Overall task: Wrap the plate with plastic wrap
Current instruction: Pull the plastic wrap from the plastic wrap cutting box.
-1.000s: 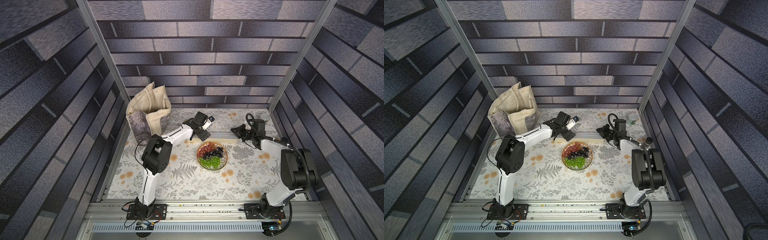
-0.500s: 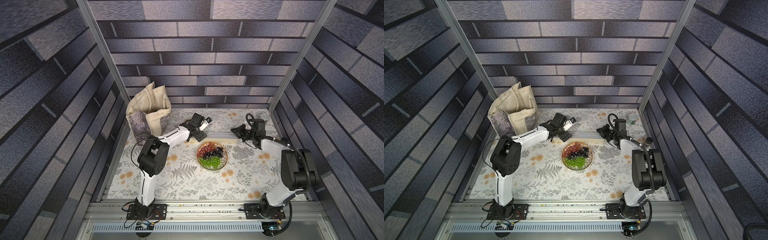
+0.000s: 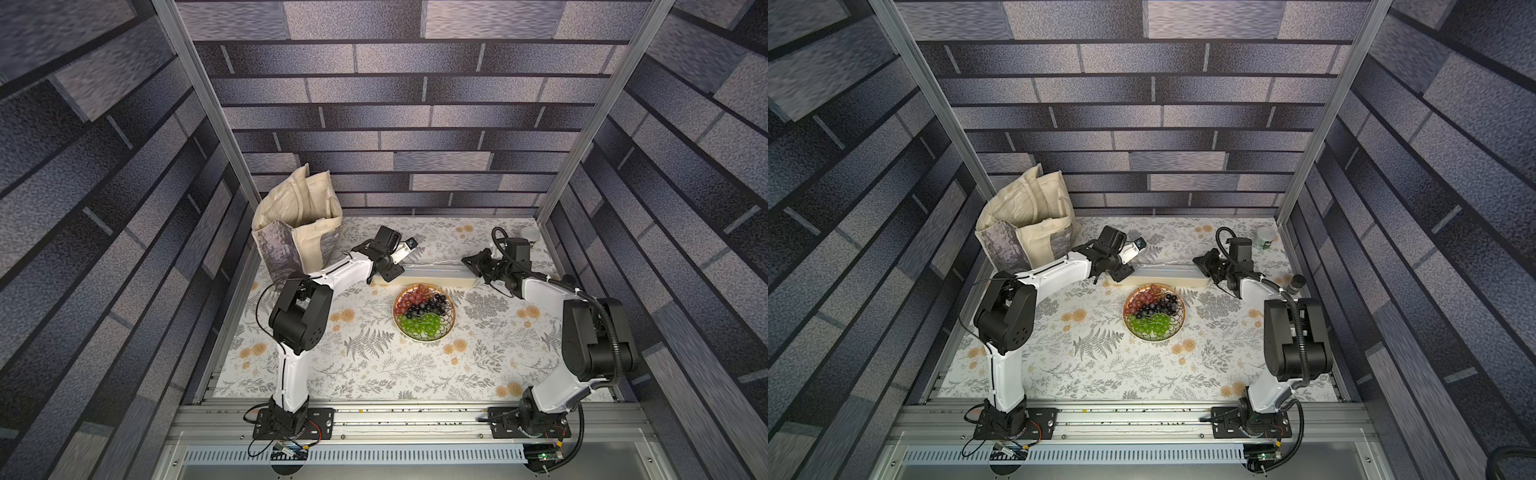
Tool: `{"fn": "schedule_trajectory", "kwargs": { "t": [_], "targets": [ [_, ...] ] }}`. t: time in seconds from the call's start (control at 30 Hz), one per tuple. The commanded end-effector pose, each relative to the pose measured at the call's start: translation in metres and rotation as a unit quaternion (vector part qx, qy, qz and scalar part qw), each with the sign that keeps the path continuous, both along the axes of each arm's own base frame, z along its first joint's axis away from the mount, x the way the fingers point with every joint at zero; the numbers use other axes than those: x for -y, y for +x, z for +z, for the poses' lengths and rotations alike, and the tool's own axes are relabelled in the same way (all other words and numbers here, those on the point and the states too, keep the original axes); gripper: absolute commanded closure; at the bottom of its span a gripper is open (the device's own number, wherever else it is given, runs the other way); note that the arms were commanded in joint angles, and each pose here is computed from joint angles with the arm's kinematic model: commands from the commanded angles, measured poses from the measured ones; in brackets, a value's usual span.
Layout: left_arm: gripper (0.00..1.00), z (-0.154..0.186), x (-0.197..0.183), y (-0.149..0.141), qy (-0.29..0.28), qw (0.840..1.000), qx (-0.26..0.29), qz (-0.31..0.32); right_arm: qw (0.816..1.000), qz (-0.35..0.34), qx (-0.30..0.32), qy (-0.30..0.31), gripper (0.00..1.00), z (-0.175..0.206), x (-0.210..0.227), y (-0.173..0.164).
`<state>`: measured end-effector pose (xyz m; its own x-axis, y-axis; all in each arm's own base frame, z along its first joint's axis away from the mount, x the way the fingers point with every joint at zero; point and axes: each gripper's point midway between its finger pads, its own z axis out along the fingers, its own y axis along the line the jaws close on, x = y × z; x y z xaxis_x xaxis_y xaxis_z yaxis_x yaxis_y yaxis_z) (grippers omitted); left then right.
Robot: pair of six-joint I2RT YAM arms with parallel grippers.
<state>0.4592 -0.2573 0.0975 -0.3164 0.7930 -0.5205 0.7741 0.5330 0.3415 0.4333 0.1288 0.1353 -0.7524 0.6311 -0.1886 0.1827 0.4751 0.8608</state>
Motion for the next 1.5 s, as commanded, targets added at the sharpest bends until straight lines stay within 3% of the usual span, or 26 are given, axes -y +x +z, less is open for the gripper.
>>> {"fn": "schedule_trajectory", "kwargs": {
  "t": [0.0, 0.3, 0.57, 0.77, 1.4, 1.47],
  "targets": [
    [0.41, -0.015, -0.024, -0.021, 0.04, 0.998, -0.044, -0.006, 1.0, 0.001, 0.026, -0.006, 1.0, 0.019, 0.001, 0.006],
    [0.63, 0.004, -0.025, -0.019, 0.031, 0.999, -0.024, -0.014, 0.999, 0.005, 0.033, -0.009, 1.0, 0.025, 0.0, 0.008],
    [0.89, 0.028, -0.015, -0.022, -0.003, 0.999, -0.011, -0.035, 0.999, 0.013, 0.044, -0.005, 1.0, 0.034, -0.002, 0.011],
    [1.0, 0.054, -0.009, -0.025, -0.029, 0.998, 0.012, -0.049, 0.998, 0.019, 0.052, -0.007, 1.0, 0.041, -0.004, 0.012],
    [1.0, 0.109, -0.013, -0.026, -0.08, 0.995, 0.039, -0.042, 0.995, 0.022, 0.095, 0.003, 1.0, 0.082, -0.004, 0.013],
    [1.0, 0.116, -0.014, -0.026, -0.084, 0.995, 0.042, -0.041, 0.993, 0.02, 0.117, 0.006, 1.0, 0.103, -0.003, 0.019]
  ]
}}
